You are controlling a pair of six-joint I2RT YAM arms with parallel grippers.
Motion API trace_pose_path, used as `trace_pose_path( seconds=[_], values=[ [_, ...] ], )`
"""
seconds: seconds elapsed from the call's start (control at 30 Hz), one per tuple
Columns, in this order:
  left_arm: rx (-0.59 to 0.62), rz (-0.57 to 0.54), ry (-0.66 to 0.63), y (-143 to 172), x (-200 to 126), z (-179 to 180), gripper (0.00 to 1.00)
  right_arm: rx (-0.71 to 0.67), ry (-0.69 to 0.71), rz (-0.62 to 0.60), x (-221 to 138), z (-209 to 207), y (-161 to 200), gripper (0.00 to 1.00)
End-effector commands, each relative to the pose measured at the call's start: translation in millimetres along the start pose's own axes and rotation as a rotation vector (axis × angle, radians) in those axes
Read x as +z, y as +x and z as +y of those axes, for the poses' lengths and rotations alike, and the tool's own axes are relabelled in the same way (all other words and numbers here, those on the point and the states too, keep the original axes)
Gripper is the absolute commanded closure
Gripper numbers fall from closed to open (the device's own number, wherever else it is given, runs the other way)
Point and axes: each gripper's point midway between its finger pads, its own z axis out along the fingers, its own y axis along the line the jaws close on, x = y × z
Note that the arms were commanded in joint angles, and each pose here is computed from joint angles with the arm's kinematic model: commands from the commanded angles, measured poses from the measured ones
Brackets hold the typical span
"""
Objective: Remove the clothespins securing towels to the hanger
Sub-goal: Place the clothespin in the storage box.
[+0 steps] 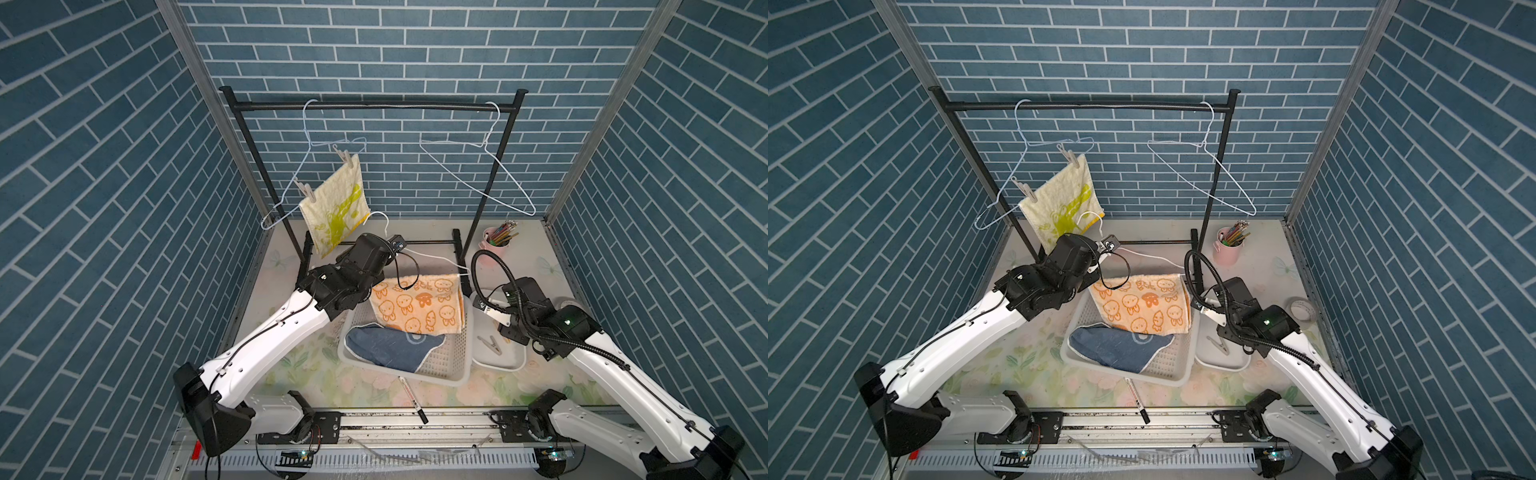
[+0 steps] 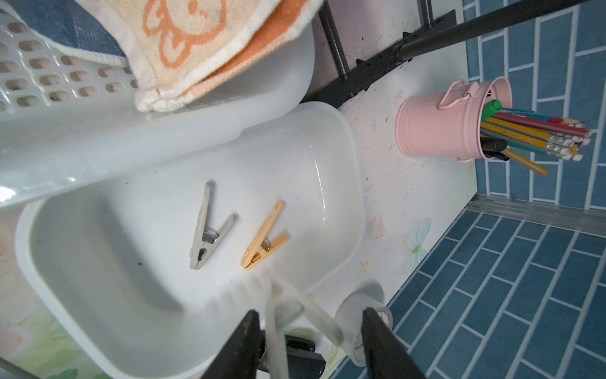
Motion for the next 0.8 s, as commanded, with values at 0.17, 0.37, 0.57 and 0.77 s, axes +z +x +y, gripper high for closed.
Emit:
trace_pose_path(
  seconds=[0.17,0.37,0.57,0.77],
  values=[
    [-0.015,-0.013,-0.015,-4,-6,7,1.00,0.090,0.020,-0.094,-23,-14,-15,0.36],
    [0.042,-0.037,-0.016,-8,-4,5,1.00,0.233,0.008,-0.334,-73,-35,-55,0.36],
    [0.101,-0.073,-0.026,-18,-5,8,1.00,0.367,-0.148,-0.652,-132,-42,-112,0.32],
    [0.132,-0.121,-0.033,-30,-9,11,1.00,0.375,-0.448,-0.829,-157,-31,-171,0.31]
  ],
)
